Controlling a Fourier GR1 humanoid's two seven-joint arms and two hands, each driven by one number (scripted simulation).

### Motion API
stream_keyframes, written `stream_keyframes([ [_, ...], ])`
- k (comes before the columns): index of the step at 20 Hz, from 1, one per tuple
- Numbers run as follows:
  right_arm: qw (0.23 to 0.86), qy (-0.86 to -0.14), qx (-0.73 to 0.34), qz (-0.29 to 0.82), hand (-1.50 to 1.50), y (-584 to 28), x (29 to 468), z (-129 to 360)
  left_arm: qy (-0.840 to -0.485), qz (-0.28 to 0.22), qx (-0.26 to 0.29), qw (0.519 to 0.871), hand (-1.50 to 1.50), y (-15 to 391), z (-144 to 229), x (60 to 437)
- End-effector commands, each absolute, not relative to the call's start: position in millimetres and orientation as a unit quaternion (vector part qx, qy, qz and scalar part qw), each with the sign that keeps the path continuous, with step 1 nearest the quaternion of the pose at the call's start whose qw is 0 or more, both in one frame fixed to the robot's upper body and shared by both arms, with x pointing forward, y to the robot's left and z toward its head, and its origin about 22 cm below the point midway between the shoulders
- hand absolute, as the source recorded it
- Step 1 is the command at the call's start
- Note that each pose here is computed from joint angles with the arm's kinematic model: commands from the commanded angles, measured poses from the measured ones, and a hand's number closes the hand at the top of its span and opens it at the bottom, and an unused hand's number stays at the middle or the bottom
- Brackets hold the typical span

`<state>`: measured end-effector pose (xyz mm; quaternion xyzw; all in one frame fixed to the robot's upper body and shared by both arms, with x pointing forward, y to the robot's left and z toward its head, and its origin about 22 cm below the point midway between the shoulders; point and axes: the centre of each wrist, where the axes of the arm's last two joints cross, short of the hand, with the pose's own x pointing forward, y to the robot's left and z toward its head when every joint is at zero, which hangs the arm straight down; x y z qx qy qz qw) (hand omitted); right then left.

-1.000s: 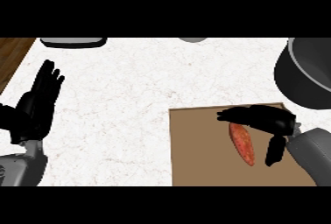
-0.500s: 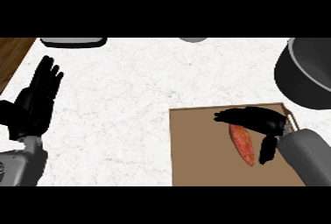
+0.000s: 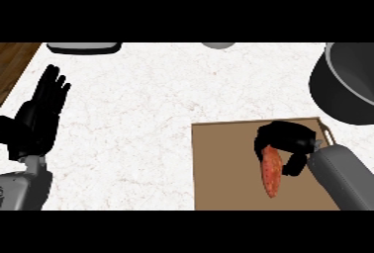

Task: Pick the sweet potato from the tray and place it in the pot

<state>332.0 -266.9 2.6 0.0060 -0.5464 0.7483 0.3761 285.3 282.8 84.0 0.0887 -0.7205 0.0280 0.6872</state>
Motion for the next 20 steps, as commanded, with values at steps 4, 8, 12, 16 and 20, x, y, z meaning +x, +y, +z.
stream_keyframes([
  [4,0.423,-0.532,-0.014,0.733,1.50,-246.8,300.9,-9.6,-0.722,0.029,0.094,0.685,0.00,283.8,64.3,265.8],
  [8,0.508,-0.514,-0.107,0.683,1.50,-257.1,268.2,-16.1,-0.714,0.046,0.110,0.689,0.00,292.1,84.5,277.4],
  [12,0.516,-0.545,-0.149,0.644,1.50,-228.0,237.1,13.5,-0.716,0.036,0.092,0.691,0.00,277.2,73.5,264.9],
  [16,0.526,-0.577,-0.159,0.605,1.50,-235.6,209.2,49.0,-0.719,0.042,0.099,0.686,0.00,281.2,95.1,274.3],
  [20,0.525,-0.678,-0.210,0.469,1.50,-241.9,207.0,78.7,-0.716,0.047,0.107,0.688,0.00,286.3,83.3,270.6],
])
